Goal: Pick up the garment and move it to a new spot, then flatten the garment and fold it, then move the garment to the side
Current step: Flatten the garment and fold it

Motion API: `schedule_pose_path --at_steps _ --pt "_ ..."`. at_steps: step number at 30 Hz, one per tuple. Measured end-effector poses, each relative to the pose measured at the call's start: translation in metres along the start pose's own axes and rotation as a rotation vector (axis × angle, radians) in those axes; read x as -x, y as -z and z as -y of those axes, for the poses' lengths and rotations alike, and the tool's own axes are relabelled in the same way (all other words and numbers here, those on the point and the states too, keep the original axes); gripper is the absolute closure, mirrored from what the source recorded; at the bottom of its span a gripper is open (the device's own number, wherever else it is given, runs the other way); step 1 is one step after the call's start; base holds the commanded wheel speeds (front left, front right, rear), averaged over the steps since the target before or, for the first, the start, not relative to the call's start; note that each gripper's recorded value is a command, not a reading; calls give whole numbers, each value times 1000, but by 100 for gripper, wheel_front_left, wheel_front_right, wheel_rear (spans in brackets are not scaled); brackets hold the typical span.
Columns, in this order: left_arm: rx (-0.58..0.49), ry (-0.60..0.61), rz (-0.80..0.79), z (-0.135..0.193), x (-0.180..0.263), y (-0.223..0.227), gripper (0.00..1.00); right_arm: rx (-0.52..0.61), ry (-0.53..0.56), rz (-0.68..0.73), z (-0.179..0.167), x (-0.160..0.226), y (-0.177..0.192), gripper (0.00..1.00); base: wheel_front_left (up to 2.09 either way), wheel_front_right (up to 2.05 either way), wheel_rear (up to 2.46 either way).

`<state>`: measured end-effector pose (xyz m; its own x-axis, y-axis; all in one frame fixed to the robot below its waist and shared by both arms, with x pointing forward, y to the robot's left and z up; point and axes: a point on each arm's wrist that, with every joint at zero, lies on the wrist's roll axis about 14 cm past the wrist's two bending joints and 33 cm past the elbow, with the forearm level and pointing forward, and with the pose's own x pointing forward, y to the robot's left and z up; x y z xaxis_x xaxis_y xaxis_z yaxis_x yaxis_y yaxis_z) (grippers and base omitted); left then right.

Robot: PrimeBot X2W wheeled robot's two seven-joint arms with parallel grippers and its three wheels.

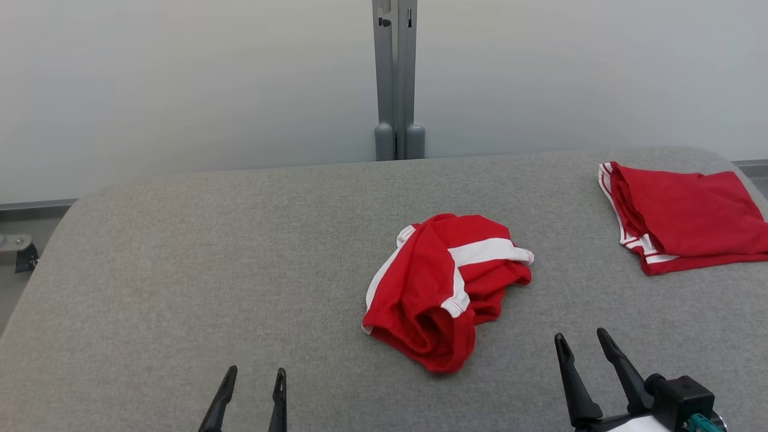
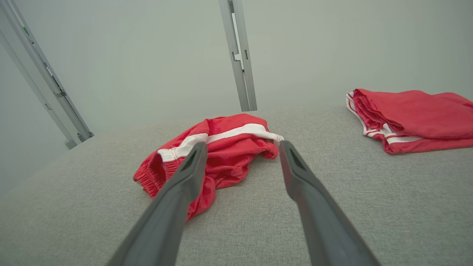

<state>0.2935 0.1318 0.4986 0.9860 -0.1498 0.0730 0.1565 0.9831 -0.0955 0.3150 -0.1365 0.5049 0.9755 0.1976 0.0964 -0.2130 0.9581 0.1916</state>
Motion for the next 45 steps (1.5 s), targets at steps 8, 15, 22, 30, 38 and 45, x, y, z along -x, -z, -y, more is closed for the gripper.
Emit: schedule_pose_path --at_steps 8,15,22,30,38,45 --pt "209 200 -95 64 -15 26 0 7 -20 -8 -3 -6 1 0 0 0 0" --pt "484 408 -226 139 -35 32 0 23 -14 -20 5 -8 3 0 0 0 0" --pt "611 494 -323 171 -58 36 0 34 24 -38 19 -9 7 0 0 0 0" --pt "651 526 -378 186 -82 46 0 47 71 -51 38 -14 9 0 0 0 0" --pt "685 521 -408 191 -96 56 0 51 104 -68 49 -15 13 0 0 0 0" --pt "713 505 -422 190 -98 58 94 52 110 -71 51 -15 14 0 0 0 0"
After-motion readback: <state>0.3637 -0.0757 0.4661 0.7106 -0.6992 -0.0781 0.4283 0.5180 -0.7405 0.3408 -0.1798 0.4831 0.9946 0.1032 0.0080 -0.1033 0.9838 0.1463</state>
